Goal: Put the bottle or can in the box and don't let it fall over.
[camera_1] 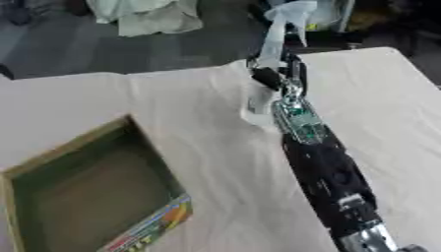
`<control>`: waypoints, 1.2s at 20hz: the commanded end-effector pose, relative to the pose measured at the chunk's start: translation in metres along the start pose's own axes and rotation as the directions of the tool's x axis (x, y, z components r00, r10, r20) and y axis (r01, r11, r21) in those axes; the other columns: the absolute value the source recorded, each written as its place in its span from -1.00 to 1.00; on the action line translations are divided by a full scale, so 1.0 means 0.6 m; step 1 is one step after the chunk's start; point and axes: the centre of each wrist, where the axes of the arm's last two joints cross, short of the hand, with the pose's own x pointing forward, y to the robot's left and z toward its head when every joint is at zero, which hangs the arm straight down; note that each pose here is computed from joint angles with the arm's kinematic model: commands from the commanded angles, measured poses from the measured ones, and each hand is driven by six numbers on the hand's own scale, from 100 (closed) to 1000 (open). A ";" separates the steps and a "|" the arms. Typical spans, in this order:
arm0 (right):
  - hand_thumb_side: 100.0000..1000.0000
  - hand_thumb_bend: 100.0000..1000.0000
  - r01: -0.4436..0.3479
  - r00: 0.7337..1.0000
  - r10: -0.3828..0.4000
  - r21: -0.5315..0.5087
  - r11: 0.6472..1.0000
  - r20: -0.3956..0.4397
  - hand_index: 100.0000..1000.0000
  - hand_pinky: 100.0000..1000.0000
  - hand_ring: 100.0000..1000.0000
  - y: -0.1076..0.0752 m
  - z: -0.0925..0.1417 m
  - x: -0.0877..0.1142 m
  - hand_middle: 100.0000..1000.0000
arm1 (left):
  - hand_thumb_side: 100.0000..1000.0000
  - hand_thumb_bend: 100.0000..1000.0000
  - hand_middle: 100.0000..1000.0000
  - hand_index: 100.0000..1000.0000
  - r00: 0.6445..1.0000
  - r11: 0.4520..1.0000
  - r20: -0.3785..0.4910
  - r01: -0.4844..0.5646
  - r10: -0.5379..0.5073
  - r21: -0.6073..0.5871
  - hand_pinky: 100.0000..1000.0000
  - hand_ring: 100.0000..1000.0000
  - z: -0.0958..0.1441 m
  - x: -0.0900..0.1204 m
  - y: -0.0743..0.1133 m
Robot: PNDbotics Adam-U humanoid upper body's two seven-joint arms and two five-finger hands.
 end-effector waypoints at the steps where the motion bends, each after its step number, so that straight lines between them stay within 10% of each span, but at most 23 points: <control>1: -1.00 -0.38 0.016 0.999 -0.016 -0.002 1.000 0.050 0.27 -0.41 0.14 0.000 -0.006 0.023 0.39 | 0.49 0.08 0.40 0.51 1.000 1.000 0.029 0.006 -0.006 -0.005 0.54 0.51 -0.007 0.014 0.004; 13: -1.00 -0.81 0.016 0.988 -0.014 -0.015 1.000 0.154 -0.33 -1.00 -0.57 0.005 -0.005 0.037 -0.39 | 0.49 0.07 0.38 0.50 1.000 1.000 0.030 0.003 -0.003 -0.002 0.54 0.50 -0.008 0.014 0.004; 24: -1.00 -0.49 -0.005 0.966 0.021 -0.064 0.998 0.259 -0.56 -1.00 -0.96 0.004 -0.002 0.044 -0.75 | 0.48 0.06 0.36 0.47 0.999 1.000 0.033 -0.001 0.001 -0.001 0.54 0.50 -0.008 0.015 0.005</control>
